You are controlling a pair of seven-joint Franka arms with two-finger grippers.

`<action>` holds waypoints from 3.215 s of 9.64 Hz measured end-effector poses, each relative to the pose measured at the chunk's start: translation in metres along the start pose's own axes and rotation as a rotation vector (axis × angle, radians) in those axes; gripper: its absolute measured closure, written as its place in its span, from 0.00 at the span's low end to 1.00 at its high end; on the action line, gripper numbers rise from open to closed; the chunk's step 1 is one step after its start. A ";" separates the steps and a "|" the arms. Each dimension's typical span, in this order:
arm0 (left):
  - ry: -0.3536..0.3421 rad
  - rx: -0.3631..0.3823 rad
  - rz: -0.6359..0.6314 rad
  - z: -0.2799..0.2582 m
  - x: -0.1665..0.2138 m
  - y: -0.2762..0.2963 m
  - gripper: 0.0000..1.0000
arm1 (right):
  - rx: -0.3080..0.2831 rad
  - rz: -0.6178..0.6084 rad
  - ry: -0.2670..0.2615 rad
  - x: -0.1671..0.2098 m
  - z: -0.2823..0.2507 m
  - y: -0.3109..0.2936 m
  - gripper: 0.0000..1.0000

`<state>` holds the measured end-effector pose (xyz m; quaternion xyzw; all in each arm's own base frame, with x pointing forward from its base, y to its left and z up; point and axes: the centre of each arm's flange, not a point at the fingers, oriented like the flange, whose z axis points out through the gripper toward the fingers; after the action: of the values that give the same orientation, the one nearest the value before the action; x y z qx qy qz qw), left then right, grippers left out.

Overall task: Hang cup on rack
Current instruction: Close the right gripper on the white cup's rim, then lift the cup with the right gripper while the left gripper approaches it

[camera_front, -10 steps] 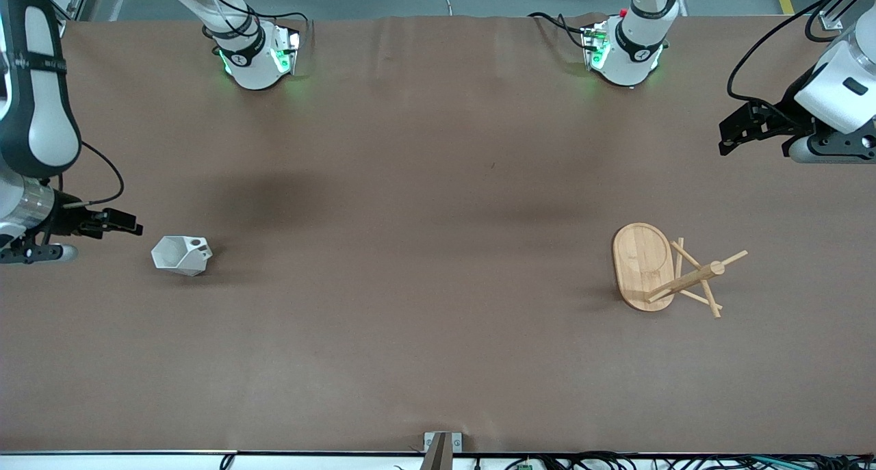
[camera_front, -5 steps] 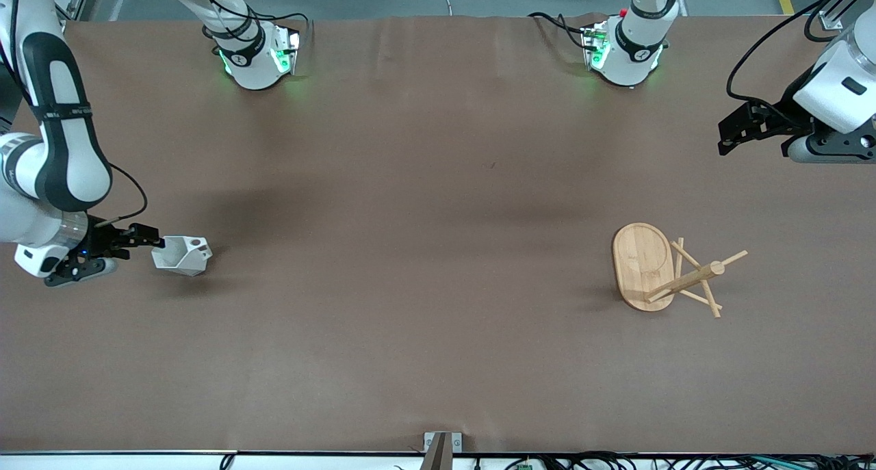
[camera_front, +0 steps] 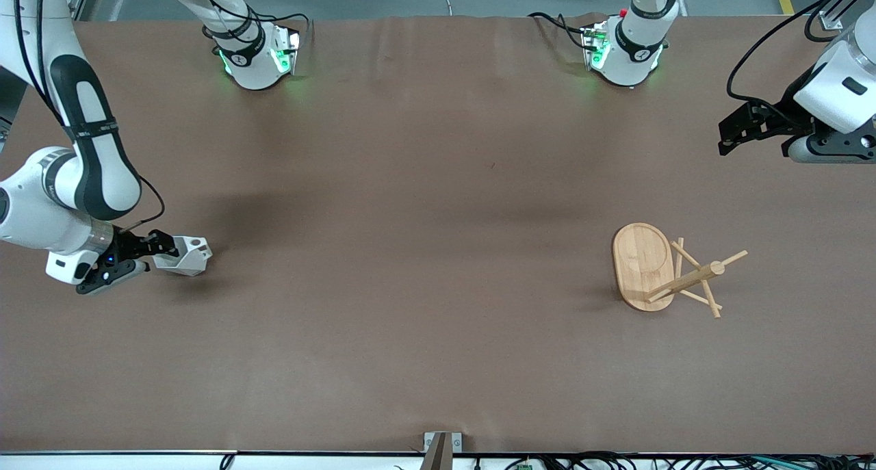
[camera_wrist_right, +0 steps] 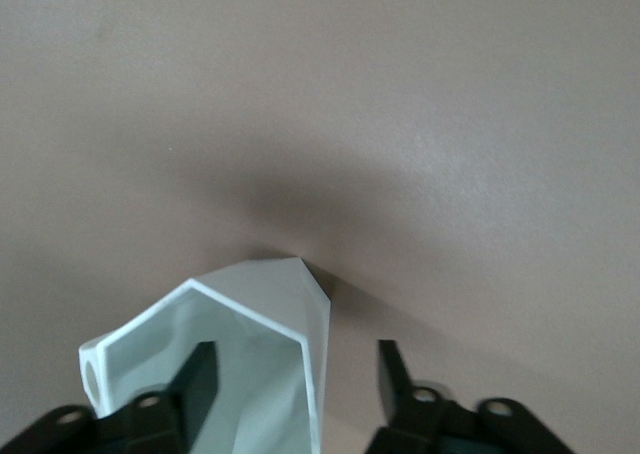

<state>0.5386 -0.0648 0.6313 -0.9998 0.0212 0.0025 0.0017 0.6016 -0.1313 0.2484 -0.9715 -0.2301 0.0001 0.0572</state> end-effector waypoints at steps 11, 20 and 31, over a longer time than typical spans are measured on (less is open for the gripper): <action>-0.019 -0.021 0.046 0.012 0.005 0.019 0.00 | 0.044 0.032 -0.009 0.019 -0.079 -0.020 0.96; 0.191 -0.200 0.869 0.005 -0.040 0.258 0.00 | 0.623 0.368 0.150 0.158 -0.158 -0.295 0.96; 0.379 -0.340 1.102 0.043 -0.045 0.366 0.00 | 1.253 0.285 -0.094 0.163 -0.129 -0.411 0.96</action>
<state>0.4779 -0.4280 0.5868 -0.8110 0.5350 -0.1714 -0.1634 0.5676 0.2918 0.4269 -0.7740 -0.0572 0.1845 0.6030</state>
